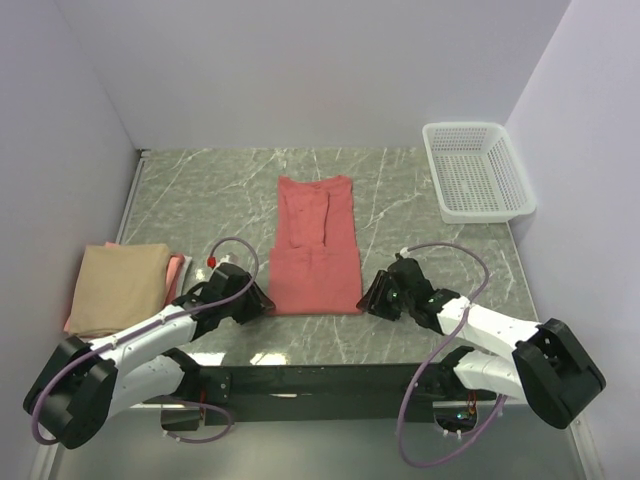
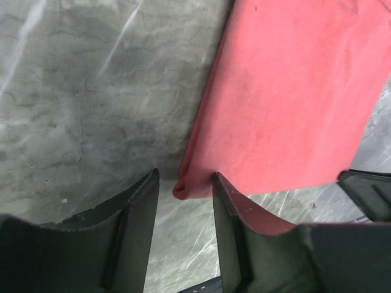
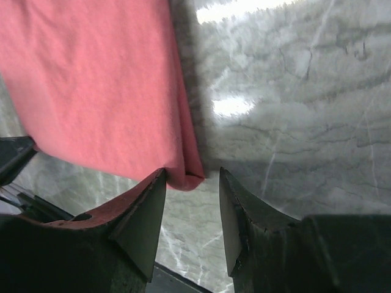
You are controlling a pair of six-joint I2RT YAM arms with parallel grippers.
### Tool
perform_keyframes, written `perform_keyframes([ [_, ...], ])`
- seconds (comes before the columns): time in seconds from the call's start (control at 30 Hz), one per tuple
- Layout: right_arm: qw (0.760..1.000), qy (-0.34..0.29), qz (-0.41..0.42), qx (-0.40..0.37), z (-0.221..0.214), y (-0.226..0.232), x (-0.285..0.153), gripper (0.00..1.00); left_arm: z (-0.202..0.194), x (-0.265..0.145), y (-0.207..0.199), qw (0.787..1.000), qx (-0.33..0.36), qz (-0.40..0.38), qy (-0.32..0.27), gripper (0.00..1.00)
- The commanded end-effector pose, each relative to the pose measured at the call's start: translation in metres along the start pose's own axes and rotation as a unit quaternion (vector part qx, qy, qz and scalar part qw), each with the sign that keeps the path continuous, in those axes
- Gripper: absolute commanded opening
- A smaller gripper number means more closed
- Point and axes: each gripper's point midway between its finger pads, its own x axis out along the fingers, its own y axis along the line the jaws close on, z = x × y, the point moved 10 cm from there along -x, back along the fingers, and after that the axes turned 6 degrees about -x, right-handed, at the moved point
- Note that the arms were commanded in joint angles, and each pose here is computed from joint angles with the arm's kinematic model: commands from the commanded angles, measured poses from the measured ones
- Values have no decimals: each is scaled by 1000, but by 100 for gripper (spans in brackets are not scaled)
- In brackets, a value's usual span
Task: Fold and stack the t-shirts
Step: Fold the tshirt
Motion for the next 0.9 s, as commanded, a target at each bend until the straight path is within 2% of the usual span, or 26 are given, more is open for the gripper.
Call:
perform_keyframes([
  [0.0, 1000, 13, -7, -5, -8, -4, 4, 47, -2, 3, -3, 1000, -4, -16, -2, 46],
  [0.3, 999, 40, -18, -2, -21, -11, 13, 44, -10, 5, 1, 1000, -6, -13, 7, 42],
  [0.43, 999, 41, -24, 5, -25, -15, 13, 38, -14, 6, -1, 1000, -5, -8, 12, 39],
  [0.5, 999, 39, -26, 5, -25, -16, 13, 34, -16, 6, -1, 1000, -3, -8, 15, 34],
  [0.53, 999, 41, -25, 8, -26, -16, 13, 29, -17, 6, -2, 1000, -5, -10, 16, 32],
  [0.6, 999, 43, -25, 9, -26, -16, 13, 24, -17, 5, -3, 1000, -4, -14, 16, 24],
  [0.63, 999, 41, -24, 7, -26, -16, 13, 16, -17, 5, -5, 1000, -4, -17, 15, 19],
  [0.67, 999, 40, -23, 6, -25, -15, 13, 13, -17, 4, -6, 1000, -3, -21, 13, 13],
  [0.73, 999, 35, -18, 0, -22, -11, 12, 2, -14, 2, -12, 999, 1, -31, 11, 6],
  [0.8, 999, 35, -18, -4, -20, -9, 10, 0, -12, -1, -18, 999, 5, -38, 7, 0],
  [0.87, 999, 35, -14, -10, -19, -8, 6, 0, -11, -4, -21, 999, 10, -44, 6, 0],
])
